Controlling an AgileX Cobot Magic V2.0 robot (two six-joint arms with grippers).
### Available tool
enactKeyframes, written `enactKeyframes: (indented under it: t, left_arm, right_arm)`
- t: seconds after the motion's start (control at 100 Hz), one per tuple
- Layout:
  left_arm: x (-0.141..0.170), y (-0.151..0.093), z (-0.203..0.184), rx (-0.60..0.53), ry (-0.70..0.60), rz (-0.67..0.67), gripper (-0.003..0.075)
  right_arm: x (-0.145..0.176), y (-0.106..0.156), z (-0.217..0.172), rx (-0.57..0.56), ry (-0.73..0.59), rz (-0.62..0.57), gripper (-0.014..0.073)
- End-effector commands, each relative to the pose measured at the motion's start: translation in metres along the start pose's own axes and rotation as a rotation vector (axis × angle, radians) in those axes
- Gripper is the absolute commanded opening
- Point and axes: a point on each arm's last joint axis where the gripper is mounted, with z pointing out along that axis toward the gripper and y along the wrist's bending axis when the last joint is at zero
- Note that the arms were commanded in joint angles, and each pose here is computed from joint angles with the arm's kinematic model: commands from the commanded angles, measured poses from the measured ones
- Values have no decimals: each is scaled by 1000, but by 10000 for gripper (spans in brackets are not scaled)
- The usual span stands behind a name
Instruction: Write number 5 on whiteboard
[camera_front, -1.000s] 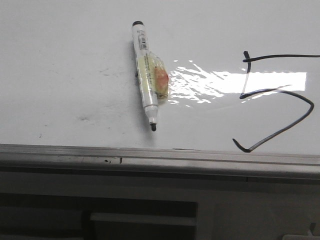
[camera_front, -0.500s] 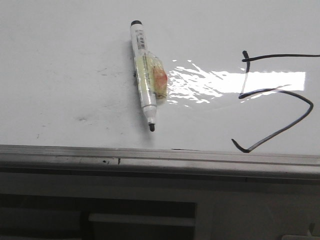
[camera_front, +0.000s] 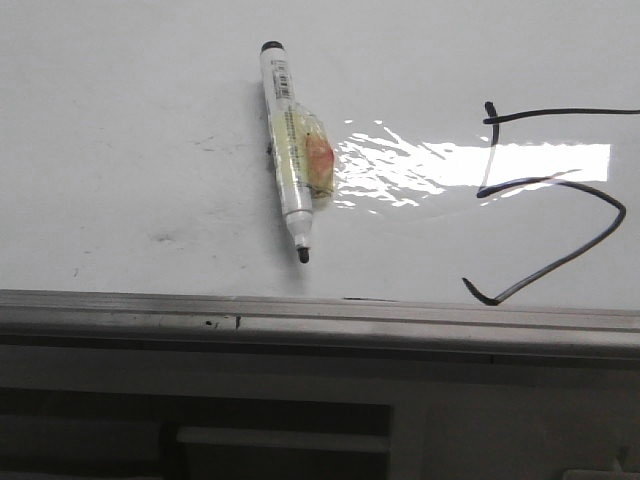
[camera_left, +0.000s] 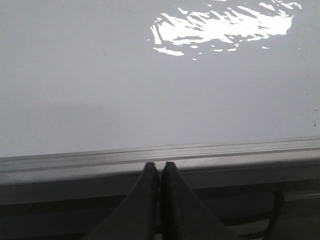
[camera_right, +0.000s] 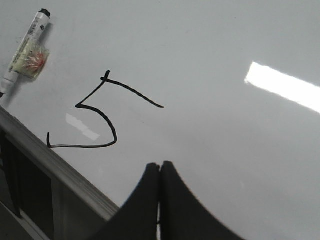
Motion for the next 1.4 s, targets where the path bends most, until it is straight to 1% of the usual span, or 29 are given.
enactKeyframes:
  t: [0.0,0.03,0.08,0.14,0.19,0.29,0.32,0.42,0.48,0.53,0.61,0.69,0.71,0.78,0.89,1.39]
  left_arm:
    - [1,0,1,-5,-64,-13,-20]
    - [1,0,1,-5,-64,-13,-20]
    - [1,0,1,-5,-64,-13,-20]
    - [1,0,1,-5,-64,-13,-20]
    - [1,0,1,-5,-64,-13,-20]
    - [1,0,1,-5,-64,-13,-20]
    - [1,0,1,-5,-64,-13,-20]
    - [1,0,1,-5,-64,-13,-20]
    - [1,0,1,-5,-64,-13,-20]
    - [1,0,1,-5,-64,-13,-20]
    - [1,0,1,-5,-64,-13,-20]
    - [1,0,1,-5,-64,-13,-20]
    - [1,0,1,-5,-64,-13,-20]
    - [1,0,1,-5,-66,-13,-20]
    - [0,0,1,-5,-68,-13,-20]
    - [0,0,1,-5,-68,-13,-20]
  right_arm:
    - [-11,-4,-1,48,-51,-43,-63]
    - [-7,-7,0,94,-20,-71,-63]
    - [-5,-8,2,147,-24,-99,-63]
    - [-2,-7,4,192,-65,-42,-63]
    - [0,-4,6,218,-109,-20,-63]
    - [10,8,15,228,-132,-5,-63]
    - [15,12,18,221,-126,11,-63]
    - [33,26,29,200,-76,125,-63]
    - [46,34,37,197,-63,138,-63]
    - [56,40,42,207,-49,171,-63]
    - [75,46,50,247,-21,270,-63]
    - [91,46,55,322,-12,287,-63]
    - [94,46,55,346,27,295,-63]
    - [97,43,53,397,76,304,-63]
    - [100,42,52,431,91,311,-63]
    - [99,42,52,434,87,305,-63]
